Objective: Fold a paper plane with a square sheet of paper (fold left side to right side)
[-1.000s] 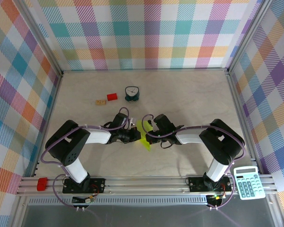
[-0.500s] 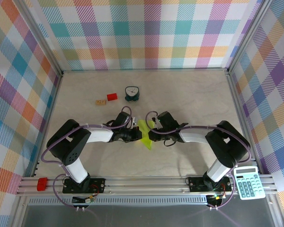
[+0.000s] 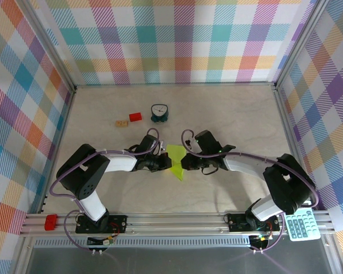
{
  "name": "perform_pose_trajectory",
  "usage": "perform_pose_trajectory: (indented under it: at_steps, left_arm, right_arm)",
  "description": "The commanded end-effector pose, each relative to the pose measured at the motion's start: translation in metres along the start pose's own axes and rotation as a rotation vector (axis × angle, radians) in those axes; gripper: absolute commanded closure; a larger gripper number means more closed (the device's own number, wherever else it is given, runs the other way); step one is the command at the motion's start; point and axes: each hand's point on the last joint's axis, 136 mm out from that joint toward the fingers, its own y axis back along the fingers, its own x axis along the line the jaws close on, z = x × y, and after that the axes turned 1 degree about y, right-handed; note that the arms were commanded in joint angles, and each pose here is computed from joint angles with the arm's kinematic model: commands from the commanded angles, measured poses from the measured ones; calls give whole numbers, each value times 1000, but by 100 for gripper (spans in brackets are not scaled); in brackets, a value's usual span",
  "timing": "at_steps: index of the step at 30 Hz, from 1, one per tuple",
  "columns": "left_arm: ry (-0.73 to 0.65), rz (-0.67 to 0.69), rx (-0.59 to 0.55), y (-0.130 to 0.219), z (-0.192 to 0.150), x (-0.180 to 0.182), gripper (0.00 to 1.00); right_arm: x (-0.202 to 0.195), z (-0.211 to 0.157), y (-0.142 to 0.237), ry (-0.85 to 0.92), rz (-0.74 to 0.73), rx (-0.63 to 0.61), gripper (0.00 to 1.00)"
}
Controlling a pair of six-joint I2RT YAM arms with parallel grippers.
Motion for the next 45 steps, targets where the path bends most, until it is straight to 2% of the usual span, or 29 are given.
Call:
perform_pose_trajectory:
  at_steps: [1, 13, 45]
  left_arm:
    - [44, 146, 55, -6, -20, 35, 100]
    - [44, 143, 52, -7, -19, 35, 100]
    - [43, 170, 58, -6, -19, 37, 100]
  right_arm:
    - [27, -11, -11, -45, 131, 94, 100]
    - [7, -22, -40, -98, 98, 175, 100]
    - [-20, -63, -43, -146, -7, 281, 100]
